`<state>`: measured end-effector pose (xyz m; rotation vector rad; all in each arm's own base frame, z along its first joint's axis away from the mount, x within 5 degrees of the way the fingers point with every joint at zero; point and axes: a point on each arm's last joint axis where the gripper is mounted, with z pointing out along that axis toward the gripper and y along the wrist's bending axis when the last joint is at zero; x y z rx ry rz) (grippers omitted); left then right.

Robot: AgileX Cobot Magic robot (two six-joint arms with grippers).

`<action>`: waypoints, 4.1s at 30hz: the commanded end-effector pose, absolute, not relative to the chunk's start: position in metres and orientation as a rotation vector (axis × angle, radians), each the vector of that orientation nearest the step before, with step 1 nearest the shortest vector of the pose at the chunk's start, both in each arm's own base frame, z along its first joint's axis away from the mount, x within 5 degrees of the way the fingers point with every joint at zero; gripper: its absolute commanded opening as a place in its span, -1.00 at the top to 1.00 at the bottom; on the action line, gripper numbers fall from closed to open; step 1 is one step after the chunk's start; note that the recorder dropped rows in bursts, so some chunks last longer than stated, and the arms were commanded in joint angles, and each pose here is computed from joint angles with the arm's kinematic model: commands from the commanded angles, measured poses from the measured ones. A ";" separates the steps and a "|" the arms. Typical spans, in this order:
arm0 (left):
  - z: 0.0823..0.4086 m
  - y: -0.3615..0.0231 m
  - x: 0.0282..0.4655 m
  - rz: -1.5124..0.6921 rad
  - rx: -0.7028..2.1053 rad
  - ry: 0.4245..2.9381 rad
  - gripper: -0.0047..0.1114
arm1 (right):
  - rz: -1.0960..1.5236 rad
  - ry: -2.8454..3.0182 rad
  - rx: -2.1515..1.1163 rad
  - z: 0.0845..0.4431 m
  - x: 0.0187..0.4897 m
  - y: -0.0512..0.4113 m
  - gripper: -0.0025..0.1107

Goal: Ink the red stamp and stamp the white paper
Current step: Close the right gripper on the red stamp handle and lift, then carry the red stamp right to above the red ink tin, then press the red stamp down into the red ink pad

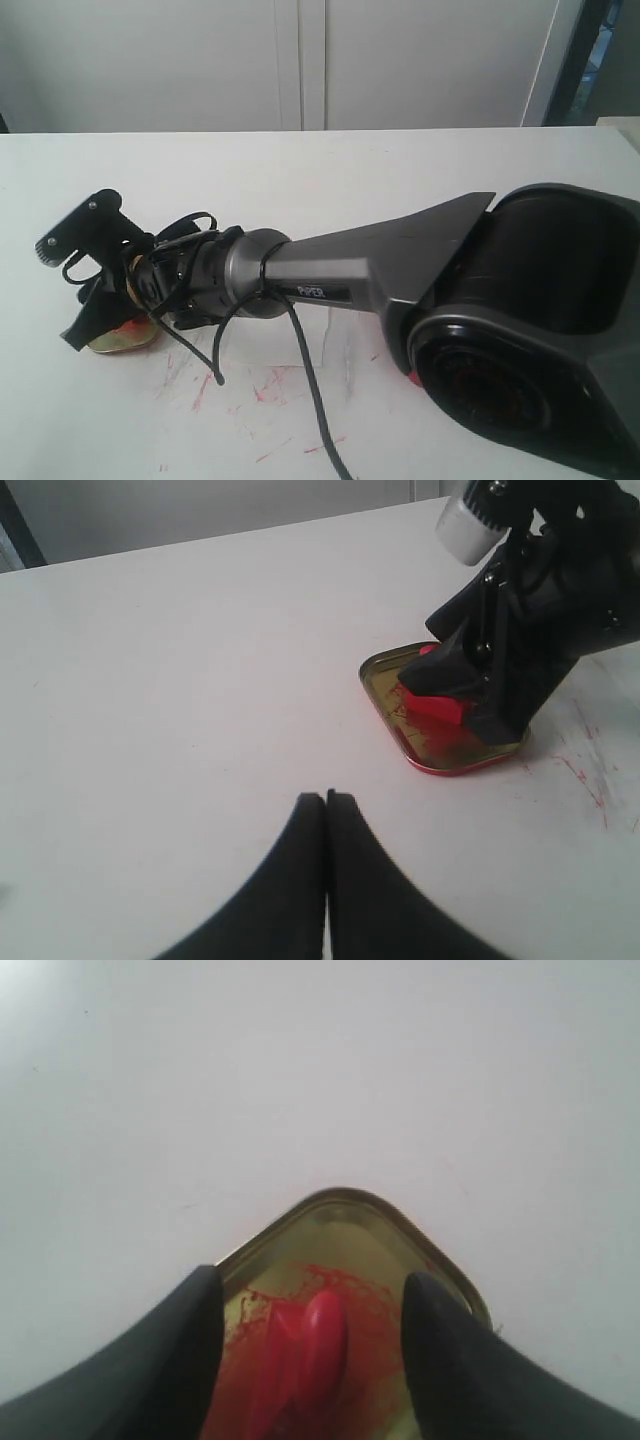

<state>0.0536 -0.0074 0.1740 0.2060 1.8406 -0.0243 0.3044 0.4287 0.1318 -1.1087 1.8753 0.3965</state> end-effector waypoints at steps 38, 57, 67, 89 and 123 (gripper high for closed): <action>0.173 -0.008 0.053 -0.032 0.210 1.838 0.92 | 0.511 1.871 -0.892 0.202 0.303 0.423 0.96; 0.173 -0.008 0.053 -0.032 0.210 1.838 0.92 | 0.138 1.949 -0.884 0.288 0.248 0.305 0.96; 0.173 -0.008 0.053 -0.032 0.210 1.838 0.92 | 0.088 1.976 -0.758 0.302 0.221 0.200 0.96; 0.173 -0.008 0.053 -0.032 0.210 1.838 0.92 | 0.131 2.049 -0.718 0.247 0.222 0.136 0.96; 0.173 -0.008 0.053 -0.032 0.210 1.838 0.92 | 0.424 2.115 -0.422 0.164 0.263 0.101 0.96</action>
